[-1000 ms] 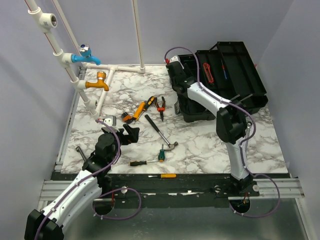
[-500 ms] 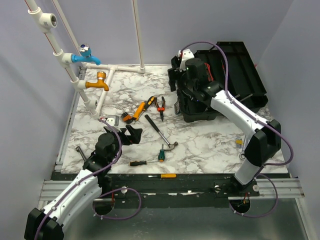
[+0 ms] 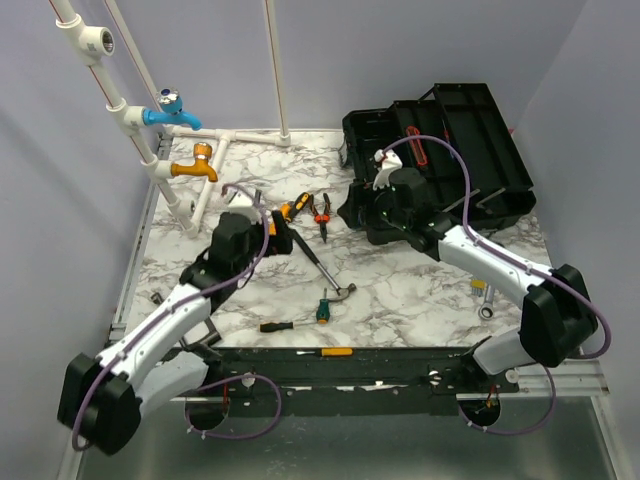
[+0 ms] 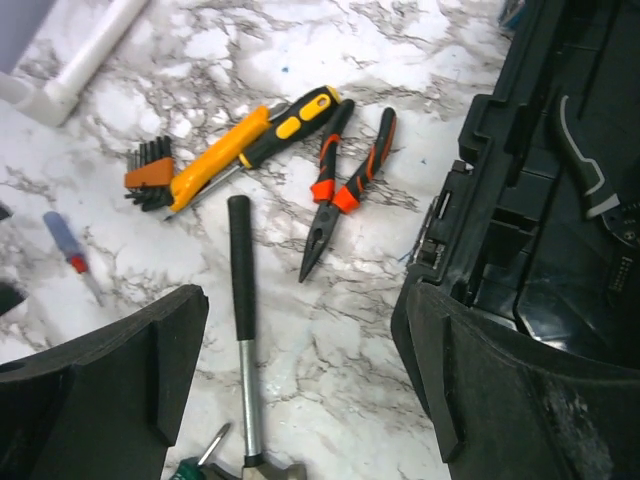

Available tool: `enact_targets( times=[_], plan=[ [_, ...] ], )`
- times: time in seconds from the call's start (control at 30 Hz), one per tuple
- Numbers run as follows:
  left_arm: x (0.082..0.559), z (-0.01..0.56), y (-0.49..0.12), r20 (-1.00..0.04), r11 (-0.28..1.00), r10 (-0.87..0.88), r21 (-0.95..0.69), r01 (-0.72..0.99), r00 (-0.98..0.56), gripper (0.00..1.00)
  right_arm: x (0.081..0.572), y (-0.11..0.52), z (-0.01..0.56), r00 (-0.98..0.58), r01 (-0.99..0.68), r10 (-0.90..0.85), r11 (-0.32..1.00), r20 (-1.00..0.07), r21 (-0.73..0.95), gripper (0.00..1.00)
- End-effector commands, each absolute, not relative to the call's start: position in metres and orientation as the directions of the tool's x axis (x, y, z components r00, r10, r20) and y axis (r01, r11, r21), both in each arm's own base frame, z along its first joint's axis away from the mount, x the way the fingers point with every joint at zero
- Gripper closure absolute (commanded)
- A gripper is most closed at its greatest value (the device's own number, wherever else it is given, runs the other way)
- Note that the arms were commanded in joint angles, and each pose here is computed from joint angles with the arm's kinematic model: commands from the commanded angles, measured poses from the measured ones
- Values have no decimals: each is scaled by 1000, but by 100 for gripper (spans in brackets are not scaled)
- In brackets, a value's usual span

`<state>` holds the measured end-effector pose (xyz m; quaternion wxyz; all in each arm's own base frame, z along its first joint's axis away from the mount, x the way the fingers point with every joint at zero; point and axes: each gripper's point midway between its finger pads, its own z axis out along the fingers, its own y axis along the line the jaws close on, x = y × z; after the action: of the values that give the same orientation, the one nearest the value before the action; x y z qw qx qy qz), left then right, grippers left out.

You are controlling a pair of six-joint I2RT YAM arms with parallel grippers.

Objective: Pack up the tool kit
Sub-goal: Pick up the screwdriver from the center of the board.

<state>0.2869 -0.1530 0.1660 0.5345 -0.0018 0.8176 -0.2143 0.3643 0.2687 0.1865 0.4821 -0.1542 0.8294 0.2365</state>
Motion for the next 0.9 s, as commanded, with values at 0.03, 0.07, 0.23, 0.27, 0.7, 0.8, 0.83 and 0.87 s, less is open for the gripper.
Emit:
enact_targets(
  times=[0.03, 0.07, 0.23, 0.27, 0.7, 0.8, 0.83, 0.87],
  plan=[
    [333, 172, -145, -837, 975, -70, -171, 139, -543, 3, 356, 284, 221, -436, -535, 74, 780, -897, 325, 13],
    [342, 171, -153, -824, 973, -40, -161, 166, -565, 6, 354, 283, 223, -435, -533, 79, 781, -897, 327, 13],
    [379, 151, -170, -732, 981, 49, -91, 168, -679, 15, 350, 273, 238, -399, -508, 127, 793, -908, 335, 13],
    [387, 147, -175, -720, 980, 66, -84, 181, -690, 15, 350, 270, 244, -386, -501, 141, 798, -912, 336, 13],
    [434, 104, -204, -524, 966, 139, -116, 232, -840, 24, 324, 236, 298, -247, -480, 274, 799, -930, 363, 13],
    [435, 90, -209, -457, 962, 149, -137, 235, -877, 24, 315, 232, 306, -225, -493, 292, 789, -929, 367, 13],
    [436, 88, -210, -442, 962, 152, -141, 236, -884, 24, 314, 229, 308, -217, -491, 297, 790, -930, 367, 13],
    [439, 85, -212, -430, 961, 154, -144, 236, -890, 26, 312, 228, 310, -209, -491, 300, 791, -931, 365, 13]
  ],
)
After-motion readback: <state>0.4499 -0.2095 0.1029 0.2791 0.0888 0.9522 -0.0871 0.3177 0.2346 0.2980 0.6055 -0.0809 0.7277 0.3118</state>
